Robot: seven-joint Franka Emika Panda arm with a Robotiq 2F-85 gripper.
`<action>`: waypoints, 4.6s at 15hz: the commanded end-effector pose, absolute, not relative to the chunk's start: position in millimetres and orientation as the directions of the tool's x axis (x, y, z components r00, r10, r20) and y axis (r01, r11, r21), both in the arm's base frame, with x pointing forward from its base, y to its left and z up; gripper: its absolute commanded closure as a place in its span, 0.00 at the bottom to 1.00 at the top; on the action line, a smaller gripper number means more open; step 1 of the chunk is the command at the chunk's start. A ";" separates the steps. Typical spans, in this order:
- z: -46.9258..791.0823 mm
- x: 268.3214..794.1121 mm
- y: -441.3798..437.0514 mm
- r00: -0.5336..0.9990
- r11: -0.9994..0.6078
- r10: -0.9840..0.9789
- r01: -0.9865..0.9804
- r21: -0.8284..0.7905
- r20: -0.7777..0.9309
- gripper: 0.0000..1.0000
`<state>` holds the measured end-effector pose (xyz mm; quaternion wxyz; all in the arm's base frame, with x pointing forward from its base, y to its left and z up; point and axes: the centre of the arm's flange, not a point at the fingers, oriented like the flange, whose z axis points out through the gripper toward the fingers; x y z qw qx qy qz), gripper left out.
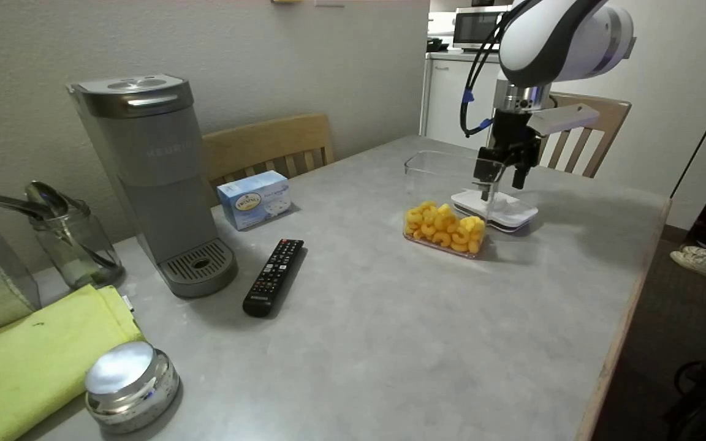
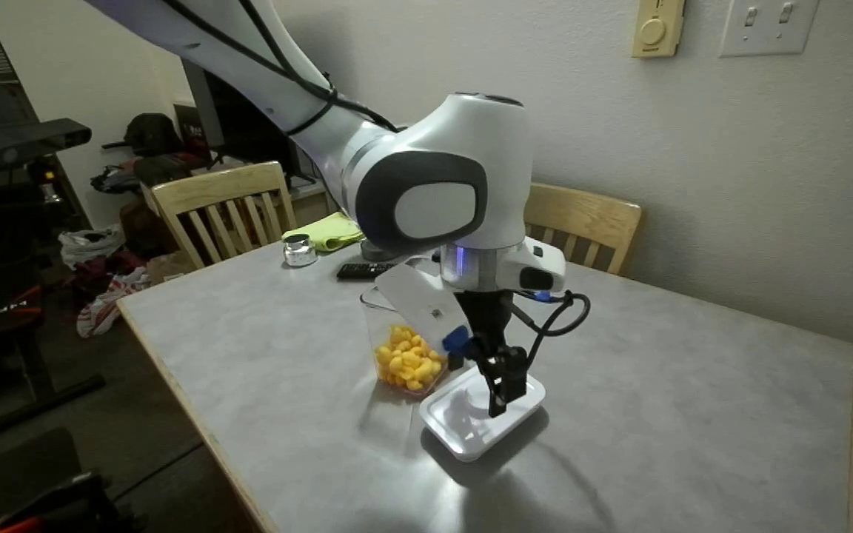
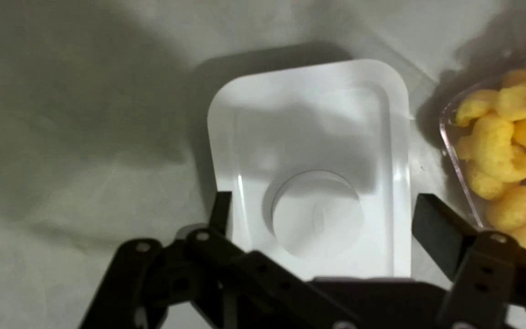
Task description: Pick the lid on the table, put it on the storage jar then press the button
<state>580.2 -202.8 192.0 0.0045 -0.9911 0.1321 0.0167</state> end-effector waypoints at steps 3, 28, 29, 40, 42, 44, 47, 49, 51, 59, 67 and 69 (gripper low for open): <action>179.7 564.4 -195.4 0.970 -0.969 -0.241 -0.241 -0.056 -0.009 0.00; 169.1 564.3 -218.5 0.968 -0.972 -0.233 -0.235 0.017 0.093 0.00; 169.8 564.9 -217.7 0.968 -0.972 -0.232 -0.234 0.018 0.092 0.00; 169.5 573.3 -205.0 0.974 -0.978 -0.206 -0.208 0.012 0.093 0.00; 167.3 573.4 -205.9 0.974 -0.978 -0.207 -0.209 0.013 0.088 0.00; 165.1 573.3 -206.7 0.974 -0.977 -0.211 -0.212 0.011 0.084 0.07; 161.4 571.9 -207.9 0.974 -0.976 -0.214 -0.215 0.010 0.077 0.39; 164.9 574.2 -209.4 0.973 -0.976 -0.215 -0.217 0.011 0.085 0.51; 166.8 575.5 -210.5 0.972 -0.976 -0.217 -0.218 0.012 0.089 0.66; 181.2 574.3 -210.3 0.967 -0.970 -0.238 -0.241 0.022 0.091 0.71; 236.6 571.9 -207.3 0.975 -0.979 -0.204 -0.204 -0.004 0.089 0.71; 254.4 574.8 -207.0 0.979 -0.983 -0.183 -0.184 0.001 0.093 0.71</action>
